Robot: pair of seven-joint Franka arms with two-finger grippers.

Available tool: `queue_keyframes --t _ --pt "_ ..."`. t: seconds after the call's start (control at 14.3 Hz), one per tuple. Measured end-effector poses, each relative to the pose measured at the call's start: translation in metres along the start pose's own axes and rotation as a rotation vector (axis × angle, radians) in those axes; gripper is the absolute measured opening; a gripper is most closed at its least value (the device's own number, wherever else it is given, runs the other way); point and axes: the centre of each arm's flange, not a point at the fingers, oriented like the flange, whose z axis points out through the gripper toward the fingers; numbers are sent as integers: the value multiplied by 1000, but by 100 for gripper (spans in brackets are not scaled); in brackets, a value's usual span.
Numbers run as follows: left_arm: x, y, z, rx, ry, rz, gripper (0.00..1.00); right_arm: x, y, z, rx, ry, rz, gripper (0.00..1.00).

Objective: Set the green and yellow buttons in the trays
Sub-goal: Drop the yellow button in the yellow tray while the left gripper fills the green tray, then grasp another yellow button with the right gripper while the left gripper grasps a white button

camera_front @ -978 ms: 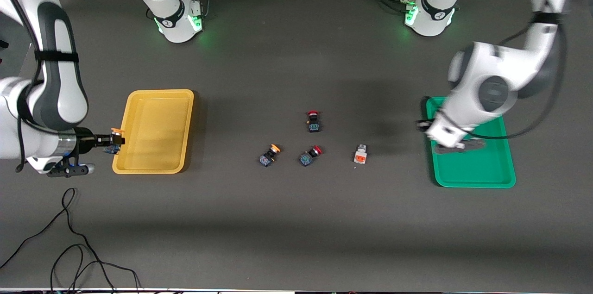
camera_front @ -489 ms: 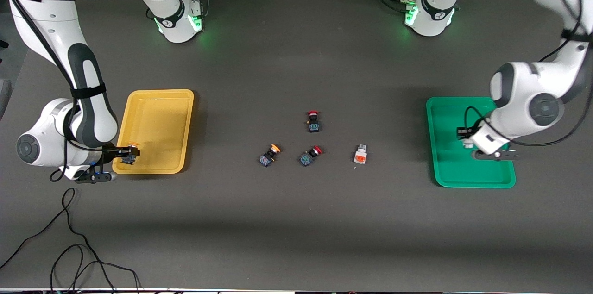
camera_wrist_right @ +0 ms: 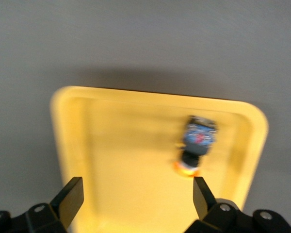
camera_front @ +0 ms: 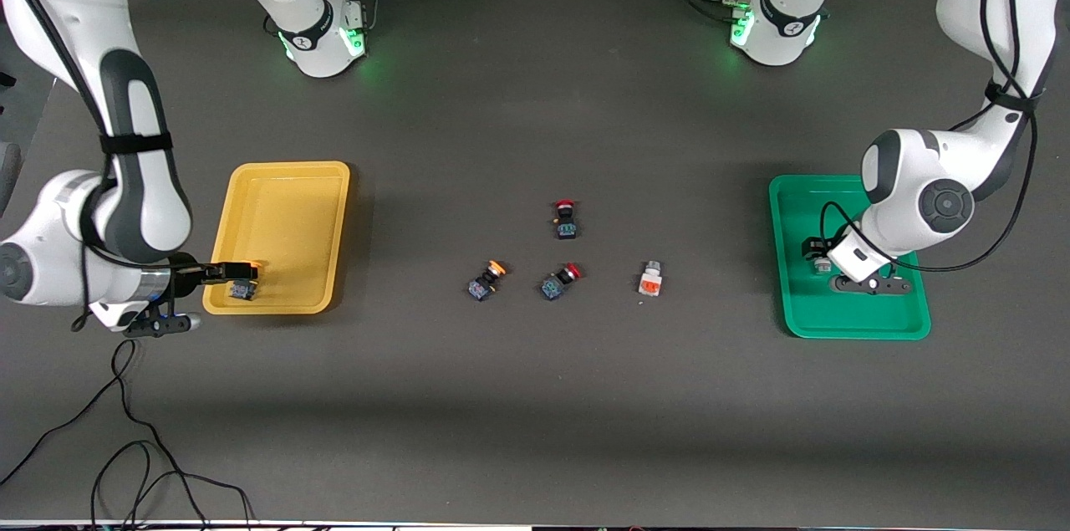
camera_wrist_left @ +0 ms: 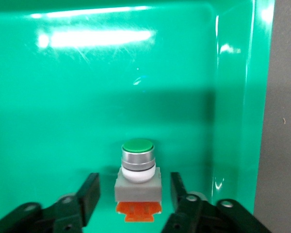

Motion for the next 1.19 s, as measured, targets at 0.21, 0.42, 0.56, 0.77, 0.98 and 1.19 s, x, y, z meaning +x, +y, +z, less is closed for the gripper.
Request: queue_keyframes --t 0.21,0.42,0.56,0.77,0.98,1.19 --pt "19 -4 -54 28 -30 -3 100 13 -105 -24 40 16 91 100" --pt "45 27 -122 44 2 26 100 21 -214 -7 86 44 217 100" --pt "51 73 -136 48 28 51 100 28 -266 20 107 90 312 100" --pt "50 156 -133 44 40 114 100 34 -326 79 70 176 459 100" --pt "45 243 -114 37 30 109 100 26 -371 146 -10 235 543 100" --pt "37 314 -75 8 39 100 100 28 -380 183 2 266 583 100"
